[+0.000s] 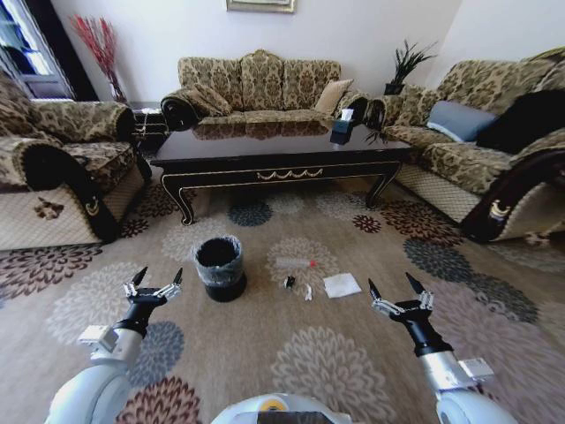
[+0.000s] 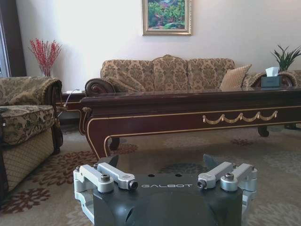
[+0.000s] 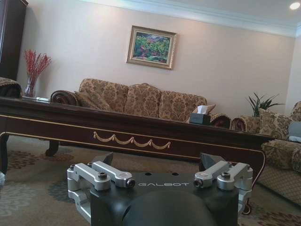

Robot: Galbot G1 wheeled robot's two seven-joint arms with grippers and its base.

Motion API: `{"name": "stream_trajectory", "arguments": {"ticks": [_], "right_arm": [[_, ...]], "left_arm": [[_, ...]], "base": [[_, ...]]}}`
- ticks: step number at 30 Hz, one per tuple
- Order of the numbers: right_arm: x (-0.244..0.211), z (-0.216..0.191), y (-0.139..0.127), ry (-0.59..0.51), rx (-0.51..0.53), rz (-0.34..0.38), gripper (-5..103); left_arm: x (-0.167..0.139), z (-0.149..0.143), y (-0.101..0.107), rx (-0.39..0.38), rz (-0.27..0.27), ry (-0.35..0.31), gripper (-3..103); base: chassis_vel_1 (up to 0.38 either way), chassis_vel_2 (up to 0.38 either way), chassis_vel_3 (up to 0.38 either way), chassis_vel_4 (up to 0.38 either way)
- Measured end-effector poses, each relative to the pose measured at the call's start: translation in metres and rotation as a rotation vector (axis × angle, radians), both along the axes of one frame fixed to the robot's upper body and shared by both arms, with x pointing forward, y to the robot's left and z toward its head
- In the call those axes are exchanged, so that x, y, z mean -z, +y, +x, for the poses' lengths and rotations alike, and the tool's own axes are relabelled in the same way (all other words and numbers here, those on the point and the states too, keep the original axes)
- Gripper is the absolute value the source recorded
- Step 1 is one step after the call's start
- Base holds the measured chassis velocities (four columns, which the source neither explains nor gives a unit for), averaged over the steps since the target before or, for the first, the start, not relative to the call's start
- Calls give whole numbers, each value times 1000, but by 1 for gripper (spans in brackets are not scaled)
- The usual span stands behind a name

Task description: Move to the front of the table and pick up the trash from the floor, then place it into the trash bin.

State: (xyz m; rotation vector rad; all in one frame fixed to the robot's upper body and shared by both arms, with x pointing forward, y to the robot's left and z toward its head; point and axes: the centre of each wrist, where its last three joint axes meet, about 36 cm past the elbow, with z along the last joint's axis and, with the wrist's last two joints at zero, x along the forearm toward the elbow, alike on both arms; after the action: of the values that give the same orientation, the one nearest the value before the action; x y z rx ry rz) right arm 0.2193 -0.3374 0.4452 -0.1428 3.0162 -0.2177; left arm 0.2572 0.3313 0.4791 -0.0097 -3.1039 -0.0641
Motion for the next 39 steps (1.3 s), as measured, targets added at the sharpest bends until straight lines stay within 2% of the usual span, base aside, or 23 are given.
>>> {"name": "stream_trajectory", "arguments": {"ticks": [9,12,17,20,21,25,29,32,35,37,39], "right_arm": [[2,0,2,2,15,-13,100],[4,0,1,6,33,-38,100],[6,0,3,7,41,-33,100],[9,2,6,10,31,-25,100],[9,2,6,10,31,-25,100],[15,10,10,15,-2,-18,100],[17,14,11,17,-21,-18,100],[19,13,11,23,-21,-17,100],[17,10,11,23,-20,-8,100],[16,10,11,22,-20,-8,100],[14,10,9,16,-21,-10,100]], "left_arm": [[2,2,2,-20,7,32,100],[-1,4,4,-49,5,92,100],[-13,12,5,-80,2,175,100],[-29,16,6,-111,-26,288,100],[-29,16,6,-111,-26,288,100],[-50,20,6,-141,-57,436,100],[-59,27,8,-145,-79,487,100],[-64,41,12,-126,-107,498,100],[-60,65,26,-89,-172,528,100],[-59,68,29,-87,-183,533,100],[-53,85,41,-86,-231,560,100]], "base": [[-189,192,204,-197],[-159,164,169,-169],[-67,79,71,-87],[0,0,0,0],[0,0,0,0],[18,-20,-27,12],[0,0,0,0],[0,0,0,0],[0,0,0,0],[0,0,0,0],[0,0,0,0]]}}
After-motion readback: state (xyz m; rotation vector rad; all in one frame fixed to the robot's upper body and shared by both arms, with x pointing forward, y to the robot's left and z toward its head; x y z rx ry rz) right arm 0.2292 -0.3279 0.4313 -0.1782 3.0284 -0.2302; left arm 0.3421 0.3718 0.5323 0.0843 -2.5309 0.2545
